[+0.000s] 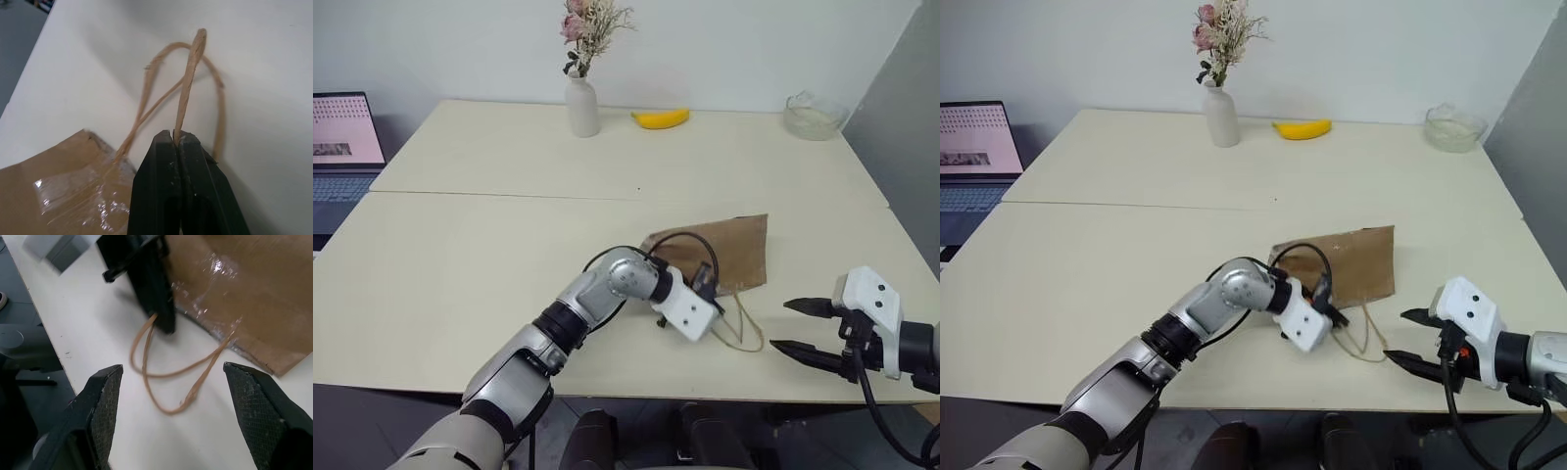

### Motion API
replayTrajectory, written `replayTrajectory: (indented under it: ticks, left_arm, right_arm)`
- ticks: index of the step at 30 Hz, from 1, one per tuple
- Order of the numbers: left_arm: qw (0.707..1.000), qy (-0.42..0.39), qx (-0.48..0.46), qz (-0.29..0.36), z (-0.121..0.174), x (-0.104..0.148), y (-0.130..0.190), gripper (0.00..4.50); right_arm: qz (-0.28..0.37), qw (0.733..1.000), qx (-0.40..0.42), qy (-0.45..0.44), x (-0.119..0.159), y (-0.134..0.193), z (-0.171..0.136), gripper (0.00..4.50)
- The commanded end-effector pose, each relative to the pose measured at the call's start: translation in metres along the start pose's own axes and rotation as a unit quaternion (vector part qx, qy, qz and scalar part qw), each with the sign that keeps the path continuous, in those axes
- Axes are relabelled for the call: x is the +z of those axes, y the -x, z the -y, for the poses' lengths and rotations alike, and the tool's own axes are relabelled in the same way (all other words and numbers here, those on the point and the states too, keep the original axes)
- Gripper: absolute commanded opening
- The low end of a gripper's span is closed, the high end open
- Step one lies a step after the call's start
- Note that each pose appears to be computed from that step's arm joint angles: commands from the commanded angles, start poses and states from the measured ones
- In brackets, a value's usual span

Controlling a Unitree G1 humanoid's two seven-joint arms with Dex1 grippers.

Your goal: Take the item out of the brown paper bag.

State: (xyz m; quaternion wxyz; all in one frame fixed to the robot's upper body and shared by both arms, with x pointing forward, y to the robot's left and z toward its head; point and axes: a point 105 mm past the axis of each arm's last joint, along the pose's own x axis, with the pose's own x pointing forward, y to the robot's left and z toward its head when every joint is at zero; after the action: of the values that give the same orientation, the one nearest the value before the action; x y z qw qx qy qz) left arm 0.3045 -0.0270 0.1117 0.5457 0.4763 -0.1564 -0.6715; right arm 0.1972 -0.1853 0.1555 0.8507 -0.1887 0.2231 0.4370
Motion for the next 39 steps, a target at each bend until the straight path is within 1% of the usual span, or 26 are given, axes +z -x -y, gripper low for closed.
replayTrajectory:
  ticks: [1,4,8,10,14,20,23,24,30,31,35,39]
  left_arm:
    - [0.995,0.050,0.084,0.014,-0.034,0.002,0.022,0.02]
    - [0.993,0.070,0.099,0.012,-0.038,0.001,0.030,0.02]
    - [0.990,0.091,0.106,0.017,-0.036,0.003,0.033,0.02]
    - [0.988,0.103,0.112,0.021,-0.037,0.005,0.033,0.02]
    - [0.987,0.108,0.114,0.014,-0.036,0.005,0.035,0.02]
    - [0.985,0.116,0.126,0.007,-0.040,0.003,0.040,0.02]
    - [0.984,0.122,0.131,0.005,-0.042,0.002,0.042,0.00]
    - [0.983,0.125,0.135,0.004,-0.044,0.002,0.043,0.00]
    - [0.970,0.167,0.174,0.013,-0.060,0.003,0.052,0.00]
    - [0.967,0.176,0.185,0.015,-0.064,0.003,0.054,0.00]
    - [0.947,0.214,0.240,0.027,-0.088,0.005,0.066,0.00]
    - [0.920,0.246,0.303,0.039,-0.117,0.006,0.083,0.00]
  right_arm:
    - [0.014,1.000,0.010,0.019,0.006,-0.009,-0.010,3.46]
    - [0.030,1.000,0.006,0.005,0.006,-0.023,-0.012,3.46]
    - [0.049,0.999,0.013,-0.008,0.007,-0.045,-0.016,3.46]
    - [0.053,0.998,0.004,-0.016,0.006,-0.059,-0.013,3.46]
    - [0.064,0.997,0.004,-0.031,0.005,-0.096,-0.014,3.46]
    - [0.066,0.996,-0.022,-0.049,0.000,-0.125,-0.008,3.46]
    - [0.057,0.996,-0.058,-0.045,-0.006,-0.134,0.002,2.84]
    - [0.056,0.995,-0.063,-0.046,-0.007,-0.137,0.003,2.54]
    - [0.031,0.997,-0.062,-0.045,-0.020,-0.146,-0.009,0.28]
    - [0.026,0.997,-0.065,-0.044,-0.022,-0.147,-0.009,0.05]
    - [0.007,0.996,-0.074,-0.040,-0.032,-0.149,-0.012,0.05]
    - [-0.011,0.997,-0.074,-0.030,-0.041,-0.150,-0.016,0.05]
